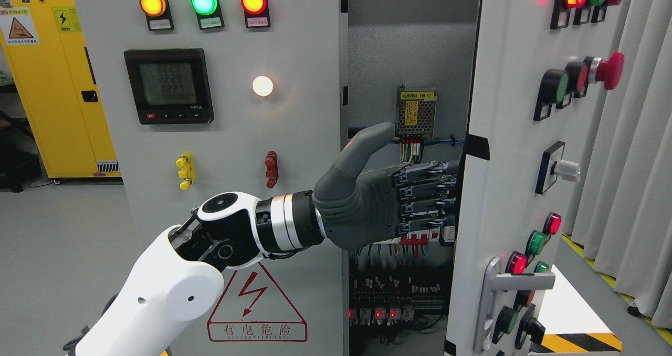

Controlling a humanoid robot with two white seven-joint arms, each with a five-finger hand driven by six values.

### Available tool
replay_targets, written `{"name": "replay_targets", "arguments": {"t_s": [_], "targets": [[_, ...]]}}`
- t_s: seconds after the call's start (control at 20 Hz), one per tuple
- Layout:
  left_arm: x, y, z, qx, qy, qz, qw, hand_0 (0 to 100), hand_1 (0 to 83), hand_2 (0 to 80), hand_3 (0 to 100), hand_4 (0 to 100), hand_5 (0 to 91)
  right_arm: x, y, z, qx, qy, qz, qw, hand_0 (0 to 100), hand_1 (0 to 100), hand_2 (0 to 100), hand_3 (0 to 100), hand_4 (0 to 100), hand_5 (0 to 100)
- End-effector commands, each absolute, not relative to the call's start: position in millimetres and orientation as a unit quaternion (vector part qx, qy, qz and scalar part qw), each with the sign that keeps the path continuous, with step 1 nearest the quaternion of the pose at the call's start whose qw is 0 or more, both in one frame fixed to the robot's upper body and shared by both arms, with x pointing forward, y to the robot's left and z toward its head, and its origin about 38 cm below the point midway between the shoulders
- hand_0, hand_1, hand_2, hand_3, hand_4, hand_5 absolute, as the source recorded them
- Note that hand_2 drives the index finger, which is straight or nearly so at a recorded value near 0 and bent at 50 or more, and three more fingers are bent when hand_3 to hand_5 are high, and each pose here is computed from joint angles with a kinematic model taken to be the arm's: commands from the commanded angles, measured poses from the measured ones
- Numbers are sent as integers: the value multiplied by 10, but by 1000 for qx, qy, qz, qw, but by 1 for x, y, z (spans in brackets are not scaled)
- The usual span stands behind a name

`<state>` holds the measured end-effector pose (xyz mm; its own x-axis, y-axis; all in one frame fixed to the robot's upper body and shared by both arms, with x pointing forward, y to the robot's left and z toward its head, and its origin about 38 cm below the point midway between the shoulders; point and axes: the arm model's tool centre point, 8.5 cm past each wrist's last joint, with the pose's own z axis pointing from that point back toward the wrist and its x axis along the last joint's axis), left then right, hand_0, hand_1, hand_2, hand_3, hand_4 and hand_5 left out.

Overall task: Open door with both hands
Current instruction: 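Push the ajar button door outward with the left hand, swinging it open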

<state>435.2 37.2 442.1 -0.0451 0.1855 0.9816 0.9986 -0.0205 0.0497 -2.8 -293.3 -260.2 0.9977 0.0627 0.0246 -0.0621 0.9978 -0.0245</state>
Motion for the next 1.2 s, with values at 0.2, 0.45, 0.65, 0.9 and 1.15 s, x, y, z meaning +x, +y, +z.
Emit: {"name": "replay_targets", "arguments": {"t_s": [0.2,0.45,0.65,0.9,1.15], "targets": [[423,-5,435,-554,-527,-487,422,0,0,0,0,0,0,-3,-292,-260,-11,-11,40,999,219,0,0,0,0,0],[420,-8,439,-541,-543,-478,429,0,0,0,0,0,0,-3,-292,-260,-11,-11,41,999,219,0,0,0,0,0],[410,-14,443,-545,-542,-486,416,0,0,0,0,0,0,-3,-292,-260,-11,-11,41,999,219,0,0,0,0,0],[396,-23,448,-546,-548,-488,405,0,0,0,0,0,0,-3,-292,-260,-11,-11,41,999,220,0,0,0,0,0],[394,-27,451,-540,-558,-478,410,0,0,0,0,0,0,-3,-292,-260,-11,-11,41,999,219,0,0,0,0,0]]}}
